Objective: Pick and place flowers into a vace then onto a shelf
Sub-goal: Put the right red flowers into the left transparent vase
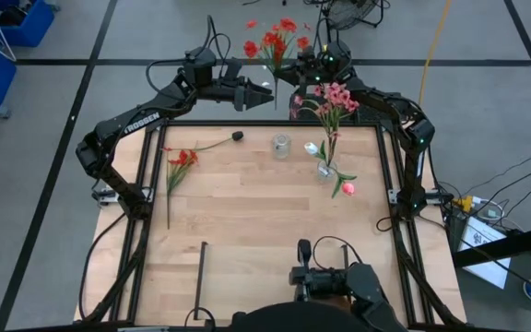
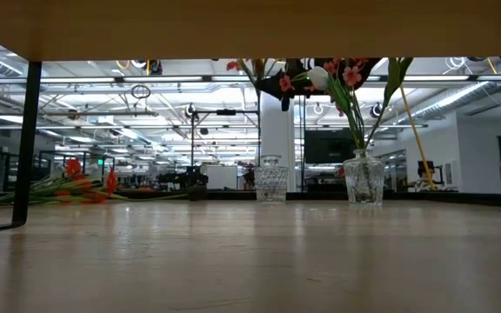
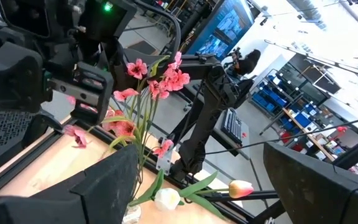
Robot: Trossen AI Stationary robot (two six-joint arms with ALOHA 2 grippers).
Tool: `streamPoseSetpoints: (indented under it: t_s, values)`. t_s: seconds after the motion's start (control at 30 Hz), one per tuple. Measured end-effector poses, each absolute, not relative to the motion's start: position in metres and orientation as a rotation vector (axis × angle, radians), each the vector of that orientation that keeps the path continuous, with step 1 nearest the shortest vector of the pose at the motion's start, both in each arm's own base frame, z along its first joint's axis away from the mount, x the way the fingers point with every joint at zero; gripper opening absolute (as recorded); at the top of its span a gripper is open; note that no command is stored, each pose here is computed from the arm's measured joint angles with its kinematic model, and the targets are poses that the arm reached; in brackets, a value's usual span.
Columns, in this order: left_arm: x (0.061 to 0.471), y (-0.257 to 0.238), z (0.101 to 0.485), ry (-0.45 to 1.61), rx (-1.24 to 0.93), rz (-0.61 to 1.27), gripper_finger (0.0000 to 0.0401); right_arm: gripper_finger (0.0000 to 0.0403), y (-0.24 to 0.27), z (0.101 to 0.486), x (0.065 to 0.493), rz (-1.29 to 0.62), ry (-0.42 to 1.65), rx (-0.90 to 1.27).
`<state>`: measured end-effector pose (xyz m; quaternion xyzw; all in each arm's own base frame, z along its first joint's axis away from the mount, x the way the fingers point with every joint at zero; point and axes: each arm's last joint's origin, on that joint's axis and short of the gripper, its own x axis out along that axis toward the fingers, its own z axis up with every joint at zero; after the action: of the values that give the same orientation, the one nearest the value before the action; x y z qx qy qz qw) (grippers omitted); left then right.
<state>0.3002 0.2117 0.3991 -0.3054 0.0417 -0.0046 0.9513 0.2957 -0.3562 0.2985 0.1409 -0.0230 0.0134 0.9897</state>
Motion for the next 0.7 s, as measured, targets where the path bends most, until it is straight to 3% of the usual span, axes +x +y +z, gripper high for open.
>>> streamPoseSetpoints:
  t_s: [0.4, 0.7]
  values:
    - [0.3002, 0.2118, 0.3989, 0.085, -0.621, -0.009, 0.0351, 0.0, -0.3559, 0.3039, 0.2953, 0.028, -0.084, 0.276]
    - [0.3002, 0.2118, 0.3991, 0.085, -0.621, -0.009, 0.0351, 0.0, -0.3524, 0.3056, 0.297, 0.072, -0.068, 0.478]
